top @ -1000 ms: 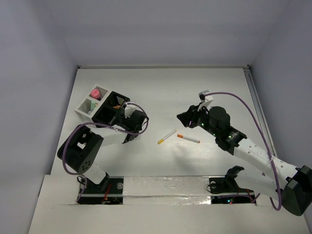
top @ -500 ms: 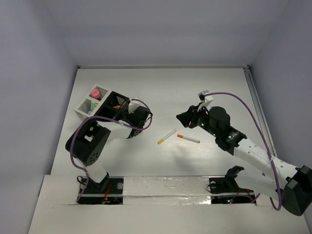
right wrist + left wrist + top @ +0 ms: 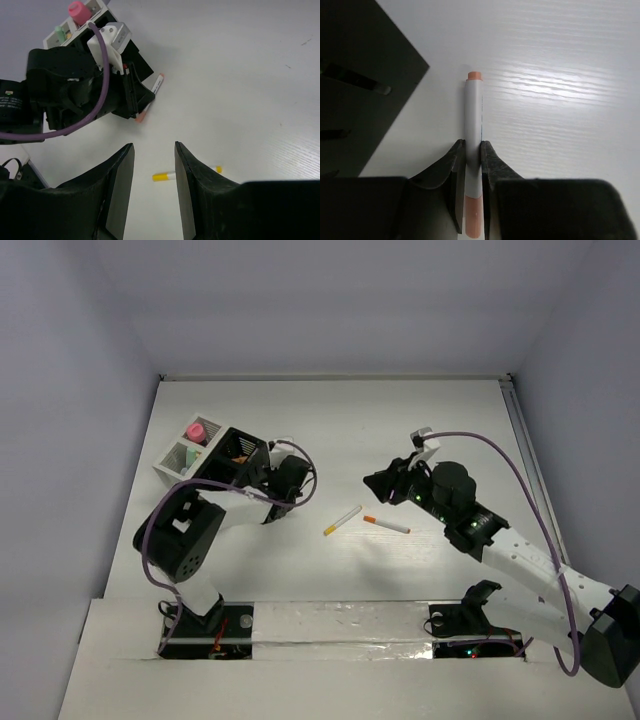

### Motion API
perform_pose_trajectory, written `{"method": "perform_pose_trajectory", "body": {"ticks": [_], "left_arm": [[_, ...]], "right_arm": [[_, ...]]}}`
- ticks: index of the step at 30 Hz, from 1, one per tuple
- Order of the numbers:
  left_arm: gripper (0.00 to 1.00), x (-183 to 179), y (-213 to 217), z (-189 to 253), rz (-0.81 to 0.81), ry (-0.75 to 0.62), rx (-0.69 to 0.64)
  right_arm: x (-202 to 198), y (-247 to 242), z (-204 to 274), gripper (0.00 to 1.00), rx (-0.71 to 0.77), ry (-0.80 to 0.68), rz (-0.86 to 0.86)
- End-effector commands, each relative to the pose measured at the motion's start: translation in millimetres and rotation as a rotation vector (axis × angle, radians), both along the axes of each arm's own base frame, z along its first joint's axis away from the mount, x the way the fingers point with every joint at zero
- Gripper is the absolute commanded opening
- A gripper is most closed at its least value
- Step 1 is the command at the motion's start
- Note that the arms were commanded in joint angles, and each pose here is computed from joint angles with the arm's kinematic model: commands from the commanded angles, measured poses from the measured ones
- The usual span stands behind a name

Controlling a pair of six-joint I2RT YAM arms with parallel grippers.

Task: Sort the stationery into containers
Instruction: Pick up the pen from the center of the board, then place the pen in the storage box.

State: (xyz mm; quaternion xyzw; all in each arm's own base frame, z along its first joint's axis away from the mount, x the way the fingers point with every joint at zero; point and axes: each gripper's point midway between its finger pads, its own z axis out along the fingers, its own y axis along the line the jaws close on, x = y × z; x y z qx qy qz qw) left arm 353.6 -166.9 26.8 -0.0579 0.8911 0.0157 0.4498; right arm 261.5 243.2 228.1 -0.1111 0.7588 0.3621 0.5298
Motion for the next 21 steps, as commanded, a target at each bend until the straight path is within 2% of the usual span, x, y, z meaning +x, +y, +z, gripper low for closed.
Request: {"method": "perform_pose_trajectory", "body": {"ticks": [1,5,6,9,12,16,18,20,21], "left_arm": [[0.00,3,-31,58,-0.096,-0.132,-0.145],[0.00,-1,-41,126,-0.148,-0.258,-0.258],[0.00,-5,-39,155,-0.154,-0.315,-0.296],[0.00,-14,-25,206,-0.144,-0.417,-0.332],[0.00,-23,2,235,-0.071,-0.488,-0.306],[0.00,-24,45,234,0.068,-0.497,-0.191],[0.00,-22,75,229,0.196,-0.504,-0.128],[0.00,-19,106,224,0.312,-0.506,-0.093],[0.00,-19,107,224,0.321,-0.507,-0.093]], "right_arm": [[3,-4,19,0.44,0.050,-0.064,-0.026],[2,-4,19,0.44,0.052,-0.062,-0.023],[2,-3,19,0.44,0.054,-0.061,-0.022],[2,-3,18,0.44,0.055,-0.060,-0.022],[1,-3,19,0.44,0.059,-0.062,-0.019],[-1,0,20,0.44,0.070,-0.062,0.000],[-2,0,20,0.44,0.074,-0.059,0.005],[-5,2,21,0.44,0.083,-0.058,0.017],[-5,2,23,0.44,0.087,-0.063,0.017]]}}
